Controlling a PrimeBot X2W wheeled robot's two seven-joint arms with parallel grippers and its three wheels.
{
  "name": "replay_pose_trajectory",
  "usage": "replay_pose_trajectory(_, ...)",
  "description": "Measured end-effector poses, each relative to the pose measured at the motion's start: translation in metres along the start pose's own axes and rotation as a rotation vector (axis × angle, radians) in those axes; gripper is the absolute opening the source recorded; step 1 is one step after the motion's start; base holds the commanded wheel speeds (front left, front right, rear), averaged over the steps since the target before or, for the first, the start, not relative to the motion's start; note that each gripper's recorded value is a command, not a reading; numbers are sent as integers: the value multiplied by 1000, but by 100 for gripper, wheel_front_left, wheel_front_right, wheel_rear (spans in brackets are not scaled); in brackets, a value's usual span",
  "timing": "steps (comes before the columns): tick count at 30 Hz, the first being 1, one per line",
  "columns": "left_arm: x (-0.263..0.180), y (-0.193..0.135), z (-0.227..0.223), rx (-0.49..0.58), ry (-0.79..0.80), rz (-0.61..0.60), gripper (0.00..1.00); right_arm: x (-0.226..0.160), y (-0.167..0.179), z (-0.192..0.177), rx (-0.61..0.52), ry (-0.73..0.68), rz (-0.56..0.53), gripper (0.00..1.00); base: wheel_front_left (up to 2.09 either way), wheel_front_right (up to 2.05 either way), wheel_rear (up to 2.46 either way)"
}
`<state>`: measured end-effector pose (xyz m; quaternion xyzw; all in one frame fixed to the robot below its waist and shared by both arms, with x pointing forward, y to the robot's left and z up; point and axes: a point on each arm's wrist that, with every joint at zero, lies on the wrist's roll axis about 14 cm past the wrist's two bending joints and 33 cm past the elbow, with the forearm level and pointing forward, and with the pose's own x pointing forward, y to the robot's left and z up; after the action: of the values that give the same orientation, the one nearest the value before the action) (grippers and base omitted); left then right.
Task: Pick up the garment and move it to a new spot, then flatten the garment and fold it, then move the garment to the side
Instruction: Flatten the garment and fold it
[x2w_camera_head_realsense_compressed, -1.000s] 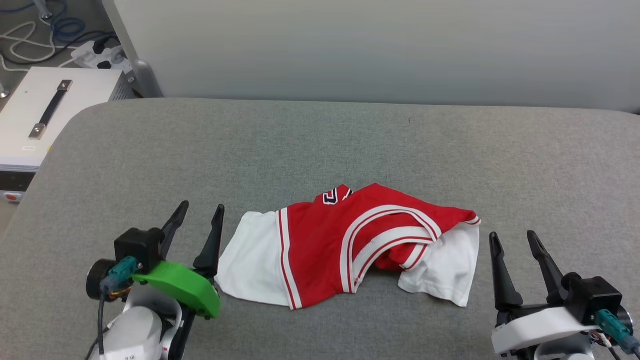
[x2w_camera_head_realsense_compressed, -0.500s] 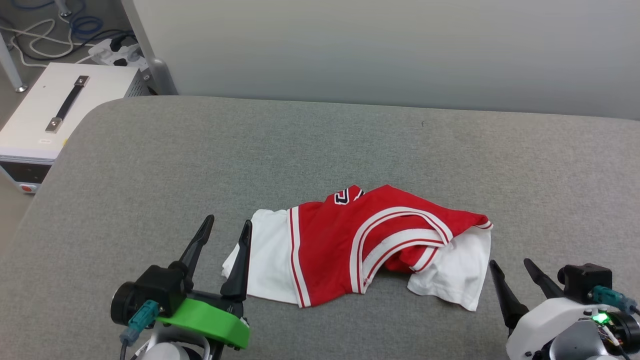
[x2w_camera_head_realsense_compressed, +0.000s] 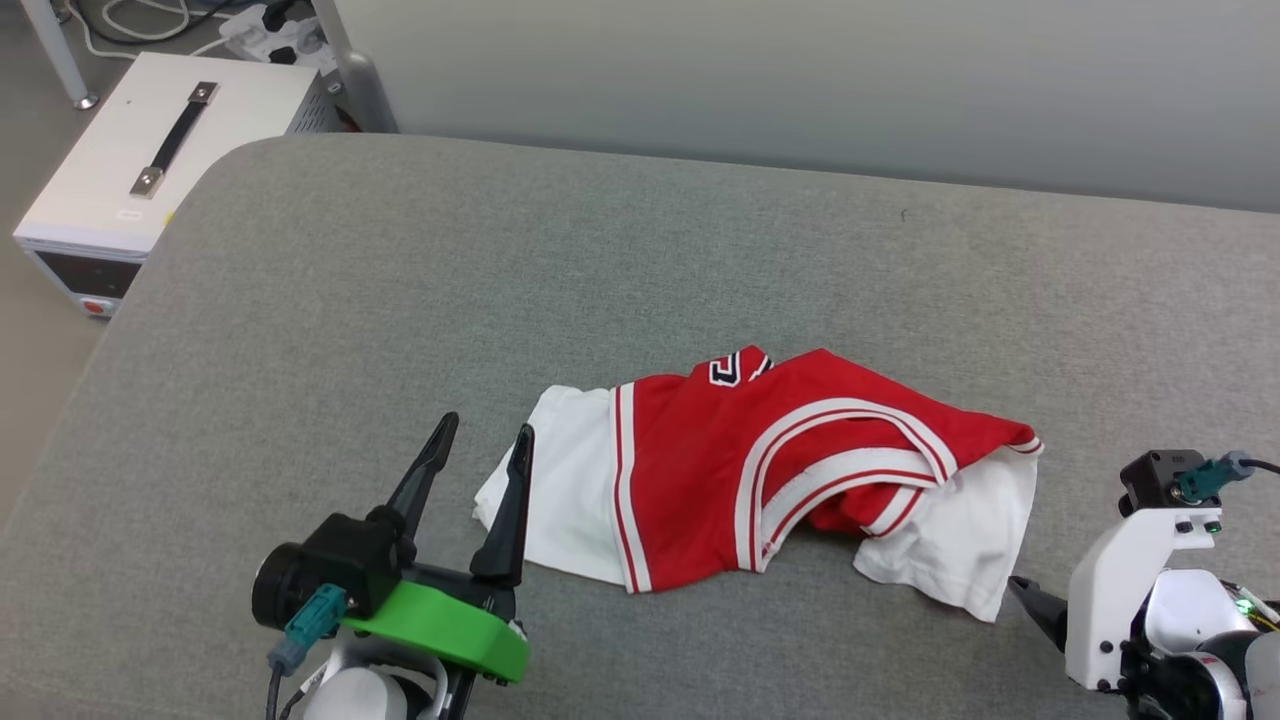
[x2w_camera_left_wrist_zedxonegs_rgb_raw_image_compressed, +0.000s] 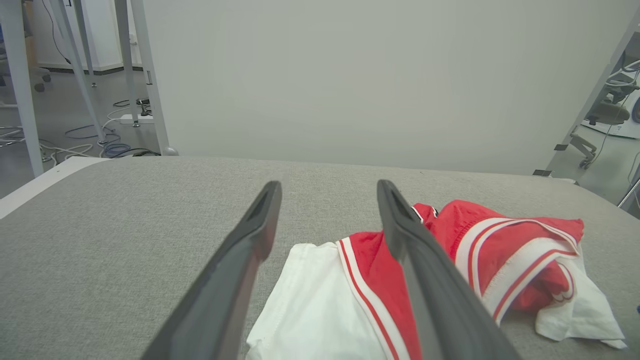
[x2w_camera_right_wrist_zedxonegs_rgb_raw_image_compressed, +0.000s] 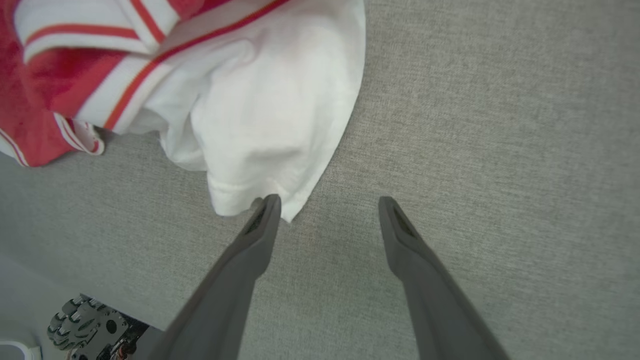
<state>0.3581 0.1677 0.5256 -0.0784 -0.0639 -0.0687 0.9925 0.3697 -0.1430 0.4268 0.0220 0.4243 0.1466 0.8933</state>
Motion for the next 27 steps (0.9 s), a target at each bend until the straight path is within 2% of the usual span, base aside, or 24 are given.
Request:
replay_pose_trajectory(6, -1, 8, -7, 1, 25, 28, 100, 20, 11, -2, -41, 103, 24, 100, 0, 0, 0)
replay_pose_trajectory(17, 2, 25, -11, 14, 40, 75, 100, 53, 17, -38, -90, 283, 39, 100, 0, 0, 0)
replay_pose_trajectory(18, 2, 26, -12, 12, 44, 80, 100, 55, 18, -39, -97, 288, 43, 85, 0, 0, 0)
replay_pose_trajectory(19, 1, 27, -13, 10, 47, 84, 100, 57, 20, -40, -103, 292, 52, 47, 0, 0, 0)
replay_pose_trajectory(20, 1, 28, -14, 9, 50, 88, 100, 58, 21, -41, -108, 294, 58, 0, 0, 0, 0)
replay_pose_trajectory(27, -1, 30, -13, 10, 48, 92, 100, 56, 3, -26, -172, 218, 18, 0, 0, 0, 0)
